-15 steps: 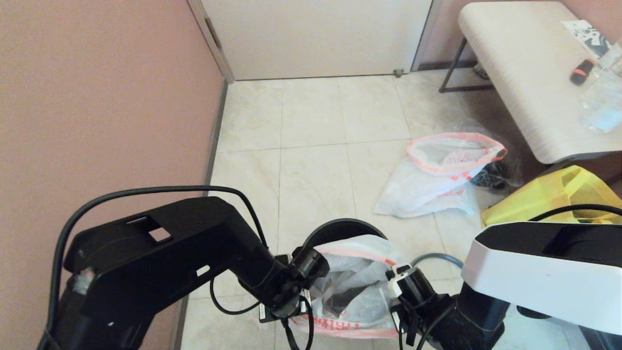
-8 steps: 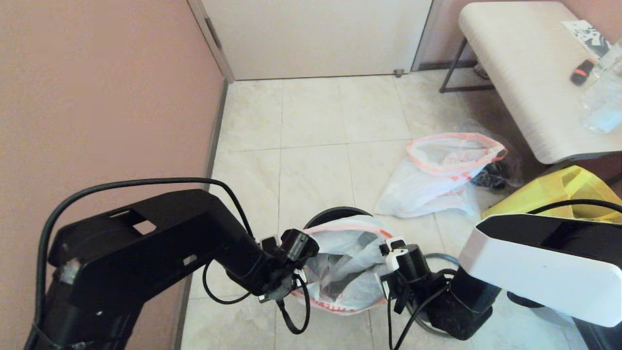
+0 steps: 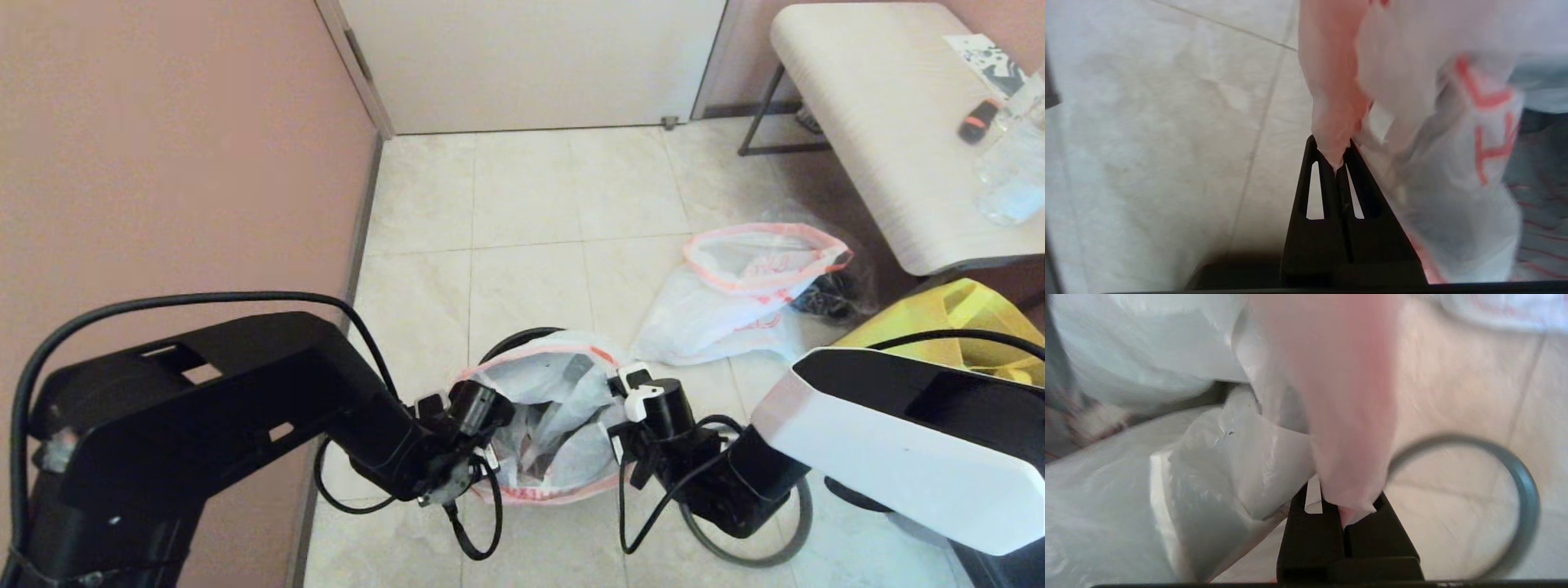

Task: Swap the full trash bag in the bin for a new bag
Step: Put the new garbage bag on the trash can

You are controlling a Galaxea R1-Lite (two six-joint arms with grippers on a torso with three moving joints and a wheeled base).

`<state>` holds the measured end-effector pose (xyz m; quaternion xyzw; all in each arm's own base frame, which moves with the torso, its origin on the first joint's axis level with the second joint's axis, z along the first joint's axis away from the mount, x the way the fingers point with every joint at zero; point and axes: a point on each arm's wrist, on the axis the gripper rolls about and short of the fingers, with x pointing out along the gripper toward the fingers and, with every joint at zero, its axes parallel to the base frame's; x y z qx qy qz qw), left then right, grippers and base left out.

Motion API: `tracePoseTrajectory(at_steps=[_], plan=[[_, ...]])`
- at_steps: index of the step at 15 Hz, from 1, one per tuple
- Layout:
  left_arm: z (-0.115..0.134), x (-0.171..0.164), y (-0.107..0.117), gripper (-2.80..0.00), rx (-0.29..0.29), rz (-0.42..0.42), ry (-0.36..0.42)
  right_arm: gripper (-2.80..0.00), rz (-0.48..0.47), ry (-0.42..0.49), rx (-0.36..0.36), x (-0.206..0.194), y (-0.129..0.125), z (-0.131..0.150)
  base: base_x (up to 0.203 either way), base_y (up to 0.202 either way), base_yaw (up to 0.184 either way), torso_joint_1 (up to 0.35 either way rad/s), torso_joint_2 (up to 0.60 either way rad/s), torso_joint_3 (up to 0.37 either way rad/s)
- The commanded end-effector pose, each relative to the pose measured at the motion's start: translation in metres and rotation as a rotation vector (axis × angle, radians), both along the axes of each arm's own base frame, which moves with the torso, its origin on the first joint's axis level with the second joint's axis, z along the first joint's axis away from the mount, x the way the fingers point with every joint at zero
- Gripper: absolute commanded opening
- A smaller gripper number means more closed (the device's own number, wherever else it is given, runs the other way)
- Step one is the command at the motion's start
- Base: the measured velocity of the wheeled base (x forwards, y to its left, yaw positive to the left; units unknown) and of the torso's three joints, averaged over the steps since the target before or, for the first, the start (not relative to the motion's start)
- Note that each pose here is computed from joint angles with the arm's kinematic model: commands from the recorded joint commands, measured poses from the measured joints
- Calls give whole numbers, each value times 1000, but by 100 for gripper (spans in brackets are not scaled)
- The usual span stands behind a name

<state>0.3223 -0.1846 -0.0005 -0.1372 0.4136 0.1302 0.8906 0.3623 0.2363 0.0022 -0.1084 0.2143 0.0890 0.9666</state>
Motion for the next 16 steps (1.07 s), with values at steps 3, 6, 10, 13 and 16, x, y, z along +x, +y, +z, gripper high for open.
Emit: tracePoseTrajectory(at_steps=[3,6,10,13,16], plan=[[2,12,26,-280,12,69,-4,-280,35,-40,31,2,18,10,0,0,0,0,0,0],[-2,8,19,-280,24,44,12,-280,44,-10,12,-3,21,-4,0,0,0,0,0,0],[-12,0,10,-280,53,9,36,-280,48,46,-27,-18,14,-17,0,0,0,0,0,0],[-16,0,10,-280,69,14,45,-280,42,49,-41,-20,13,-20,0,0,0,0,0,0],[-19,-1,10,-280,75,13,52,-280,15,61,-69,-24,8,-23,0,0,0,0,0,0]])
